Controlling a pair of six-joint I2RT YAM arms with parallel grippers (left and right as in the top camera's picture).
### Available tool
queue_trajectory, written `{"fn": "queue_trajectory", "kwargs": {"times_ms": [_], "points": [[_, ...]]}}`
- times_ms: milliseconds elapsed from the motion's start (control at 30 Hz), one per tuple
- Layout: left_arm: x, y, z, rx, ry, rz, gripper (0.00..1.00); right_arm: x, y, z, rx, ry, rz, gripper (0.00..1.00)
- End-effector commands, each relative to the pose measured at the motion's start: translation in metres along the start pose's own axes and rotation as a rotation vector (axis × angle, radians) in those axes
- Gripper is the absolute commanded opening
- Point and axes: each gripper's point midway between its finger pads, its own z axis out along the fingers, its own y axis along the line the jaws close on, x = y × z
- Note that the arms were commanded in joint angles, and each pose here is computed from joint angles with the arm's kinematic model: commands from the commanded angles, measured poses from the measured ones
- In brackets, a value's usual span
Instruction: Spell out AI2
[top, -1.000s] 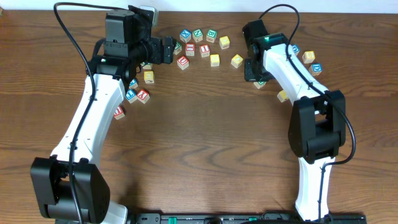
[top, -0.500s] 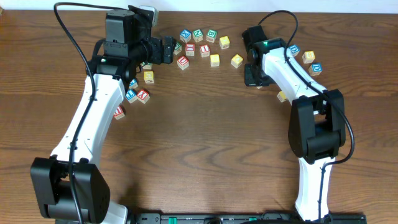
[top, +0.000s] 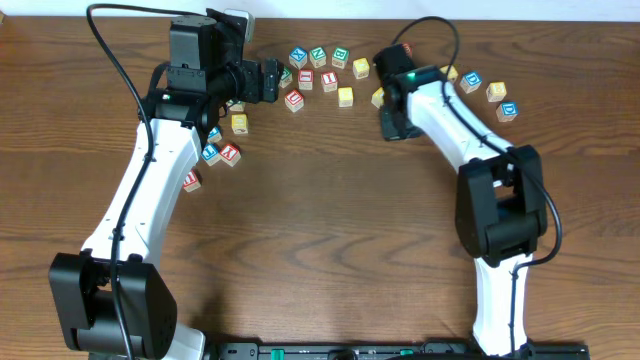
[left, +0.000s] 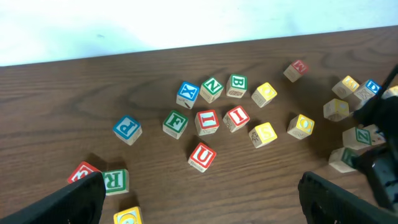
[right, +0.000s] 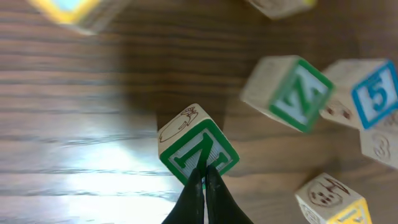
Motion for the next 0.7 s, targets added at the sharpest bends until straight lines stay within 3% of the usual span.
{"fn": "queue_trajectory", "kwargs": {"times_ms": [0,400,667], "points": [[-0.013,0.0,-0.008,-0.012,-0.033,0.019,0.98,0.028,0.027,0.014,-0.027,0.058,-0.128,0.01],[-0.013,0.0,-0.008,-0.012,-0.033,0.019,0.98,0.017,0.037,0.0,-0.04,0.016,-0.128,0.01],[-0.013,0.0,-0.008,-0.012,-0.033,0.019,0.98,0.0,0.031,-0.012,-0.054,-0.025,-0.014,0.01]]}}
